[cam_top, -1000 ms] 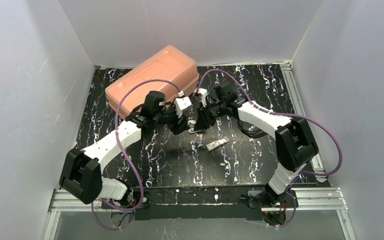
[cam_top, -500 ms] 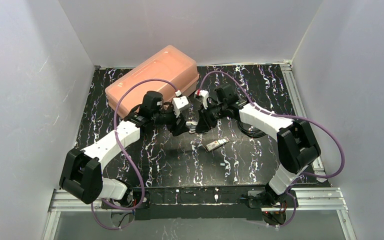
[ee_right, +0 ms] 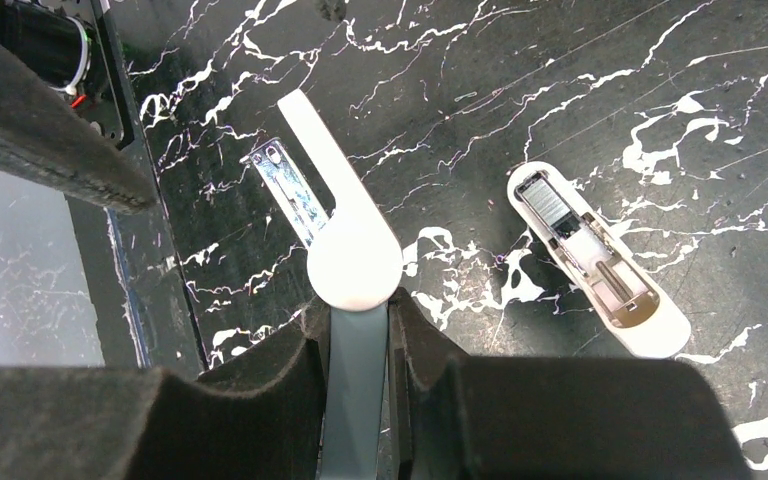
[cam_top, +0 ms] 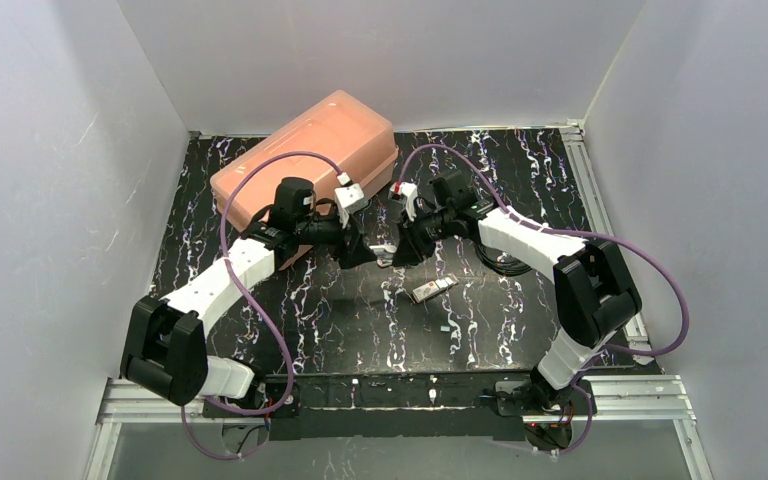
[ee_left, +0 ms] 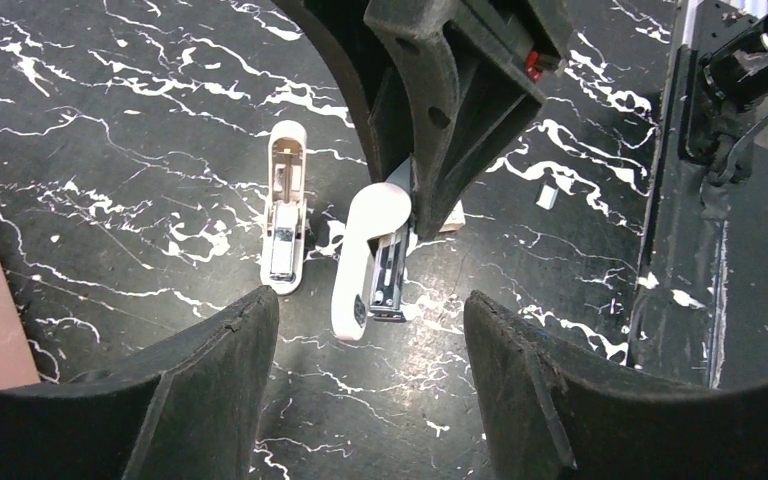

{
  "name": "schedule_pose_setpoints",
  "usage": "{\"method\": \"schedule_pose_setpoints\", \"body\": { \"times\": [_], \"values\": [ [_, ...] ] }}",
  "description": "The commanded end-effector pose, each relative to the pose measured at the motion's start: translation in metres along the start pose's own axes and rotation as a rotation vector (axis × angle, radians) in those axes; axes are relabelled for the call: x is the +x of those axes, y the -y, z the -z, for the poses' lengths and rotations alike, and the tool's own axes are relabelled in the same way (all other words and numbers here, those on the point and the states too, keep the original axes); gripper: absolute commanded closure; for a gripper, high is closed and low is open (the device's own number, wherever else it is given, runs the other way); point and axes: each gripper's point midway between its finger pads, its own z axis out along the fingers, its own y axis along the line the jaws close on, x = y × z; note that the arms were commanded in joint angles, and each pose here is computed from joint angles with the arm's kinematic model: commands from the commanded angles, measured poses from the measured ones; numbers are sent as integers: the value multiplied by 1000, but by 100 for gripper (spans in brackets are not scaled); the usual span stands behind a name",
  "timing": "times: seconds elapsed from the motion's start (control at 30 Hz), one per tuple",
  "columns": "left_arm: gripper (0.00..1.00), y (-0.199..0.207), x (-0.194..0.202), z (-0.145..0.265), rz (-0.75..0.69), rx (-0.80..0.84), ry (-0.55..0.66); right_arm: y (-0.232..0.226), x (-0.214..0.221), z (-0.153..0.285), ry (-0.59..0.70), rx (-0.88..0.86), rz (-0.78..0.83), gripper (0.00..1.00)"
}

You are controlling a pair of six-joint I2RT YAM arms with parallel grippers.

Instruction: Load the staples into the stapler

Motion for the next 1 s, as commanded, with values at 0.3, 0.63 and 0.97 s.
{"method": "schedule_pose_setpoints", "body": {
  "times": [0.3,0.63,0.97],
  "values": [
    [34,6,-3,4,-6,49,29,-5,-5,9,16,10,59,99],
    [36,27,20,3,-307,159,1,-25,5,3,-6,-120,-50,99],
    [36,25,36,-13,-648,189,-64,-36,14,-6,-34,-235,-179,99]
  ]
}}
